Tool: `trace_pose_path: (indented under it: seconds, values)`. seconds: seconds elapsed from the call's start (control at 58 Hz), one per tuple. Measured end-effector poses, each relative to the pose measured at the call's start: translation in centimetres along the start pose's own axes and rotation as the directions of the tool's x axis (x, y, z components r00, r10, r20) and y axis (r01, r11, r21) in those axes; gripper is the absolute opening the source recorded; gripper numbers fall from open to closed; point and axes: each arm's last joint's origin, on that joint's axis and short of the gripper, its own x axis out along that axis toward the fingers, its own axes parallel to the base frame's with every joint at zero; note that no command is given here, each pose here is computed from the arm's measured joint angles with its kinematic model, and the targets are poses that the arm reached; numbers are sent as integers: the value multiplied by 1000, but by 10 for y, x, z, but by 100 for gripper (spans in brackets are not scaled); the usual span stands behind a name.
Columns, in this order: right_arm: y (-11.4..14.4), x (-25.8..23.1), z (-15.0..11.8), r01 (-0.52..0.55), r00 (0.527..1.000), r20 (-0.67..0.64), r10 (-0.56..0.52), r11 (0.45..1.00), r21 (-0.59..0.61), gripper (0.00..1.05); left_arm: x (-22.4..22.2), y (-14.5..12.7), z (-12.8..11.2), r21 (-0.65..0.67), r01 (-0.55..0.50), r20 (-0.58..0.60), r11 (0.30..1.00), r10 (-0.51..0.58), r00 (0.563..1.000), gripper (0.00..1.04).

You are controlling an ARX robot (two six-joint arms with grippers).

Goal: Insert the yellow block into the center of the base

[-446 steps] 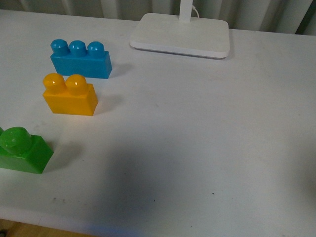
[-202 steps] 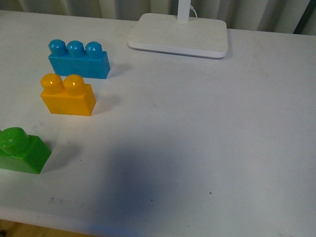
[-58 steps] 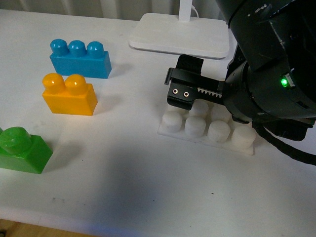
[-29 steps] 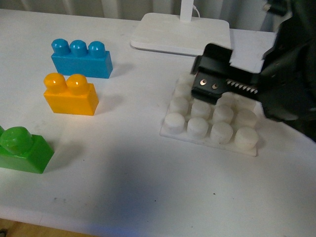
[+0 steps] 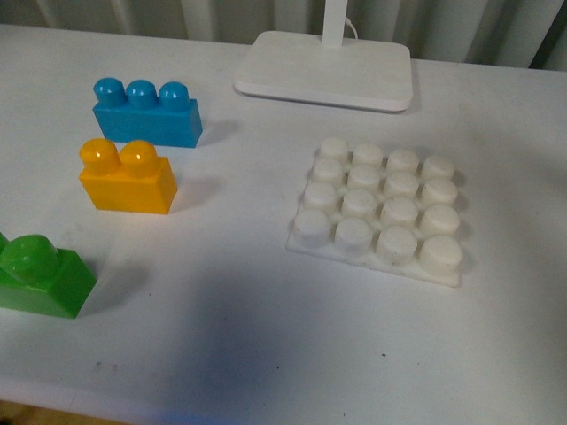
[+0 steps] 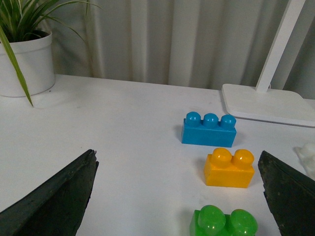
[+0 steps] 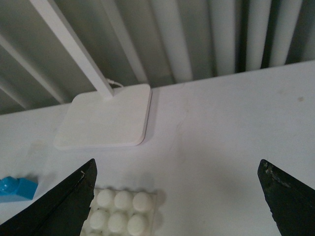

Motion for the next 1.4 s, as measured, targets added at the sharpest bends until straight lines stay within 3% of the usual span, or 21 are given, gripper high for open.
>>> trace_pose_path:
  seconds: [0.224,0.397,0.535,0.897,1.398]
  values:
    - [-31,-41,-5,8,995,102,-11,999,32,96,0,0,0,0,0,0,1000,0,1000,98]
    - [-34,-45,-7,20,991,132,-25,999,36,94,0,0,0,0,0,0,1000,0,1000,98]
    - [-39,-49,-27,59,952,305,0,981,-184,67,0,0,0,0,0,0,1000,0,1000,98]
    - [-50,-56,-70,82,955,297,-2,964,-255,1,0,0,0,0,0,0,1000,0,1000,98]
    - [-56,-66,-96,83,953,302,-1,963,-258,1,0,0,0,0,0,0,1000,0,1000,98]
